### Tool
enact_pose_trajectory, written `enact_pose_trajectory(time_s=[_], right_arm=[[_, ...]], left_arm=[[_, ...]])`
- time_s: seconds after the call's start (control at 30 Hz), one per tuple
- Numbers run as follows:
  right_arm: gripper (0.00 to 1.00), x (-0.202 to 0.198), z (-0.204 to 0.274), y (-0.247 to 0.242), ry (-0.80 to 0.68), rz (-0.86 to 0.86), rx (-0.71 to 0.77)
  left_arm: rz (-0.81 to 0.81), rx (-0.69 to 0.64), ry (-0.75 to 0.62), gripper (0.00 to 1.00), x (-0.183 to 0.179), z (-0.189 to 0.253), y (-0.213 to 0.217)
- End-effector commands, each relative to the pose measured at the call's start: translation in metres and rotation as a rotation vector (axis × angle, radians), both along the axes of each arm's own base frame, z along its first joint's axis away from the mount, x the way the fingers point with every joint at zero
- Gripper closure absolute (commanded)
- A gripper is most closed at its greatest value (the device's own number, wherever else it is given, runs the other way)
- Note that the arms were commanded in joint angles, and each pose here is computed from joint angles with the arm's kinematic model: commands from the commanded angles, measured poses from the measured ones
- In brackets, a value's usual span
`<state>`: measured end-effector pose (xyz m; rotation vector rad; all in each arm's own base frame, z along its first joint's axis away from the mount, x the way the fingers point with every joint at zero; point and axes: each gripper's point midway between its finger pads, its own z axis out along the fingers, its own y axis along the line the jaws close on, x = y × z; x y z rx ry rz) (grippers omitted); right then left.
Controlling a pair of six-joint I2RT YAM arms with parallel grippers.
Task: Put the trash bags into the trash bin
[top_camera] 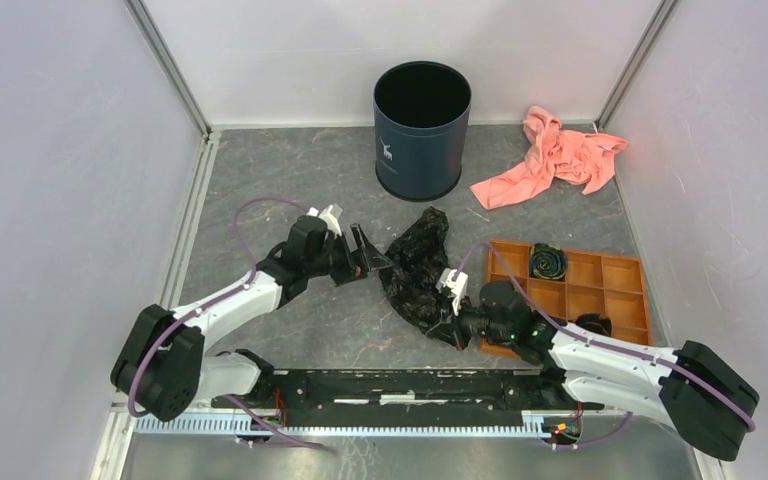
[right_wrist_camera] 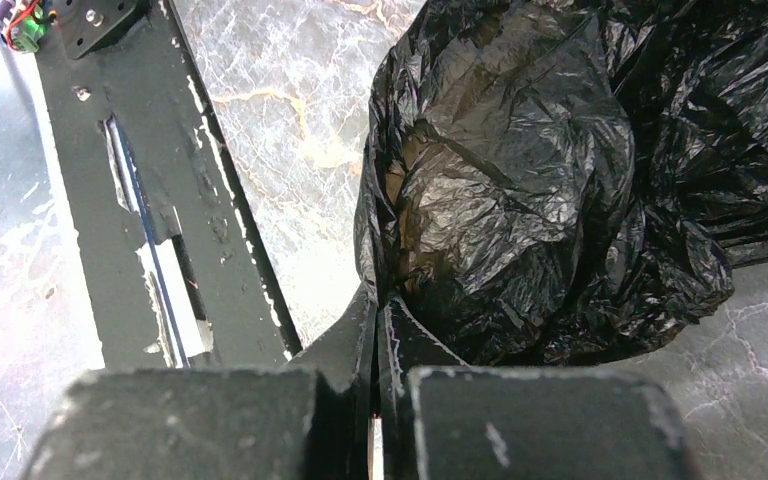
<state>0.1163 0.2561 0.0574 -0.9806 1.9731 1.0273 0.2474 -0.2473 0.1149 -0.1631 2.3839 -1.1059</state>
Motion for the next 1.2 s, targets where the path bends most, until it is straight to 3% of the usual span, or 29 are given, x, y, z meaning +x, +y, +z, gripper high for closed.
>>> enact_pose_trajectory(time_s=[0.0,0.17,0.23,0.33,0.6,0.67,0.8,0.97,1.17], right_arm=[[1.0,0.011,0.019,0.008,-0.069,-0.022,0.064],[1.0,0.011,0.02,0.011,-0.065,-0.012,0.07],[1.0,0.008,0.02,0.012,-0.056,-0.003,0.075],[1.0,0.009,0.02,0.011,-0.058,-0.007,0.072],[1.0,0.024,0.053,0.008,-0.14,-0.065,0.086],[1.0,0.03,0.075,0.009,-0.18,-0.08,0.112],[1.0,0.038,0.118,0.012,-0.256,-0.098,0.168],[1.0,0.048,0.138,0.008,-0.309,-0.125,0.128],[1.0,0.064,0.142,-0.008,-0.358,-0.196,0.007]], left_arm=[[-0.002,-0.177,-0.012,0.05,-0.002,0.013,-0.018],[-0.04,-0.201,-0.003,0.01,-0.005,0.004,-0.033],[-0.063,-0.1,0.014,0.03,-0.008,-0.016,-0.041],[-0.02,0.193,0.003,0.04,-0.005,-0.05,-0.031],[-0.048,0.265,0.01,0.08,-0.025,-0.073,-0.012],[-0.081,0.26,0.011,0.17,-0.03,-0.072,-0.013],[-0.136,0.181,0.019,0.44,-0.039,-0.067,-0.025],[-0.132,0.185,0.006,0.68,-0.041,-0.061,-0.022],[-0.104,0.247,-0.096,0.81,-0.038,-0.013,-0.001]])
